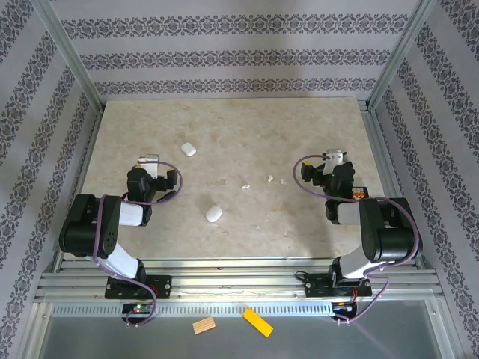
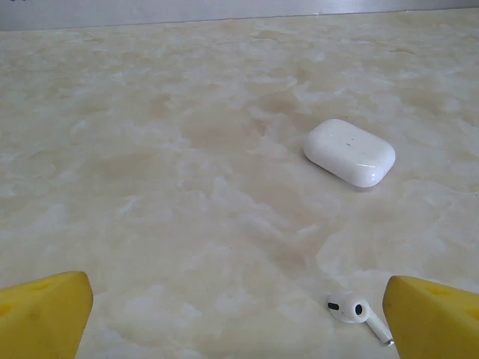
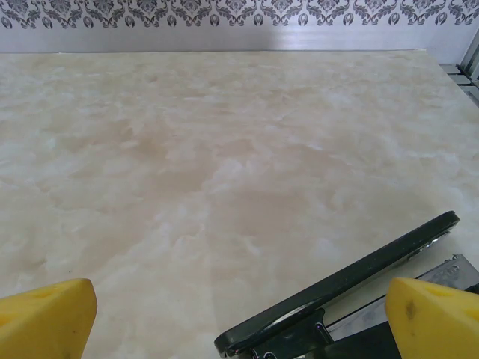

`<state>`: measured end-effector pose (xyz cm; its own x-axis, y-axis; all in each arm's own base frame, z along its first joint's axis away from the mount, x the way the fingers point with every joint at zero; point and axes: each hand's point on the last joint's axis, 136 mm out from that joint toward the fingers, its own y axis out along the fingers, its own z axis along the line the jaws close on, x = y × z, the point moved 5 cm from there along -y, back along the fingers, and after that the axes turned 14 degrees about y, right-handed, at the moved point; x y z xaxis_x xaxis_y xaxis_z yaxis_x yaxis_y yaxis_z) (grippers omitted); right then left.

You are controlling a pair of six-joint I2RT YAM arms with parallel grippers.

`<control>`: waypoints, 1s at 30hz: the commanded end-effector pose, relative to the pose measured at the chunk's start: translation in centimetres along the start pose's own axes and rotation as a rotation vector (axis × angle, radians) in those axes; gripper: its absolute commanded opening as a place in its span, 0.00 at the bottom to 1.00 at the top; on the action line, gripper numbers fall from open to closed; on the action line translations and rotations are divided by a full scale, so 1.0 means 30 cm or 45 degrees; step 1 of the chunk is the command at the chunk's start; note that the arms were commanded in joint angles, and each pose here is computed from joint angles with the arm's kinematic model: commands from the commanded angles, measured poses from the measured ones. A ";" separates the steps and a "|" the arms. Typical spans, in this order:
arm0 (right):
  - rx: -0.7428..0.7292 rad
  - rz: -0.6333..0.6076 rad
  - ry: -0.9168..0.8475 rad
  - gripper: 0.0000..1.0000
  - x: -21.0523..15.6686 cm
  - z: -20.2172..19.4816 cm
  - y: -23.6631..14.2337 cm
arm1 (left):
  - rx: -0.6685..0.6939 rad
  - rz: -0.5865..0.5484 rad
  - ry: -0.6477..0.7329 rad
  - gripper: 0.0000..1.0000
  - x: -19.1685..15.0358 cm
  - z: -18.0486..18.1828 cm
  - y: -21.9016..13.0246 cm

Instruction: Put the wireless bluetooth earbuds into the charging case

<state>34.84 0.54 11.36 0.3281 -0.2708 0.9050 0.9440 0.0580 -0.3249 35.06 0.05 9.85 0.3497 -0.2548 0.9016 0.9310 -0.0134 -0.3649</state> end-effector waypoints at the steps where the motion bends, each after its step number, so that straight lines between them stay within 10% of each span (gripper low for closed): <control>1: 0.017 -0.041 0.004 0.99 0.027 0.006 -0.002 | 0.041 -0.018 -0.026 0.99 0.014 0.025 0.004; 30: 0.017 -0.032 -0.020 0.99 0.104 0.042 -0.039 | 0.099 -0.049 0.001 0.99 0.052 0.030 -0.032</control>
<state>34.40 0.63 12.41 0.3377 -0.2692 0.9019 0.9406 0.0601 -0.3342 34.99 0.23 10.13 0.3489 -0.2567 0.9013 0.9332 0.0070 -0.3593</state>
